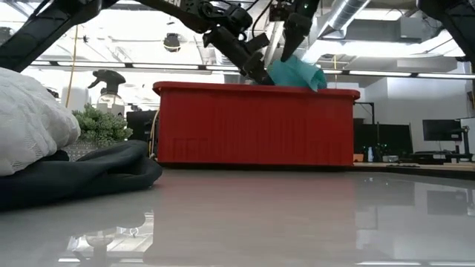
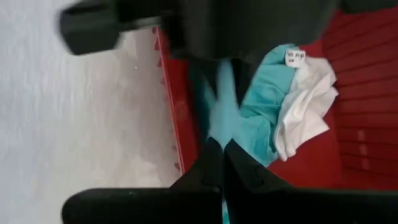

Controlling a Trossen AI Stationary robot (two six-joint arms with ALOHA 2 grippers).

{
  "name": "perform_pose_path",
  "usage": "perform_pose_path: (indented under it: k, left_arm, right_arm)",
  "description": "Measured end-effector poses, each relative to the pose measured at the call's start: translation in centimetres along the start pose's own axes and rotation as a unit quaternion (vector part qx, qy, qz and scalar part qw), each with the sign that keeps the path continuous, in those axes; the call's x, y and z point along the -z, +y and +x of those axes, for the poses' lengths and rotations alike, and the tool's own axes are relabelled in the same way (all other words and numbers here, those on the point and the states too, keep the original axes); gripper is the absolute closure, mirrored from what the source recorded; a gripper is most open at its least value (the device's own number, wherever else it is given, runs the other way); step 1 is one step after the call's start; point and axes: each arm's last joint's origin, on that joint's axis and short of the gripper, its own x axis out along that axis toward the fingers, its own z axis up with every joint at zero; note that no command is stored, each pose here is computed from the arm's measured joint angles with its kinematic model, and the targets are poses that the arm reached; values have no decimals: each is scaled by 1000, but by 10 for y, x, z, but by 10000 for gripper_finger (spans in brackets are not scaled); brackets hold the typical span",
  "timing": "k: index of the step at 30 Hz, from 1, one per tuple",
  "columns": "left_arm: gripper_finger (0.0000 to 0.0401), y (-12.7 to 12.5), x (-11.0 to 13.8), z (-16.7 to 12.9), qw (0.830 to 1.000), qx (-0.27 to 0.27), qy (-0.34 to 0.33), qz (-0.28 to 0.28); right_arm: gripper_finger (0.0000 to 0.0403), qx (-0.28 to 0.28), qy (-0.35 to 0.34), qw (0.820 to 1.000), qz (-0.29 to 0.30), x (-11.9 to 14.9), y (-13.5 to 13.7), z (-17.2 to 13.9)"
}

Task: Fold Laundry from Bin
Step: Fold the blue shorts

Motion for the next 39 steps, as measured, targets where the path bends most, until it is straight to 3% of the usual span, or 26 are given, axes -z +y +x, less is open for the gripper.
perform_pose_path:
  k: [4, 8, 13, 18, 21, 25, 28, 33, 39]
  left_arm:
    - [395, 9, -14, -12, 999, -53, 4, 3]
    - [399, 24, -42, -42, 992, -122, -3, 3]
    - [400, 31, -68, -100, 983, -184, -27, 9]
    - [401, 24, -103, -179, 970, -212, -116, 8]
    - [401, 13, -117, -223, 966, -159, -198, -38]
    - [401, -7, -131, -267, 951, -15, -298, -78]
    - [401, -27, -140, -291, 927, 114, -345, -91]
    - [401, -57, -156, -320, 865, 291, -393, -111]
    - [401, -92, -167, -322, 835, 388, -372, -121]
  right_arm:
    - [374, 15, -19, 1000, 5, -2, 0, -8]
    - [320, 106, 11, 994, 39, 4, -5, -23]
    - [239, 223, 34, 972, 73, 24, -16, -60]
    - [182, 294, -27, 943, 151, 47, -31, -107]
    - [170, 311, -73, 926, 203, 56, -37, -125]
    - [171, 288, -115, 925, 218, 62, -42, -135]
    - [175, 274, -119, 929, 216, 62, -43, -132]
    - [179, 262, -113, 935, 211, 59, -45, -123]
    - [179, 222, -110, 948, 199, 53, -44, -109]
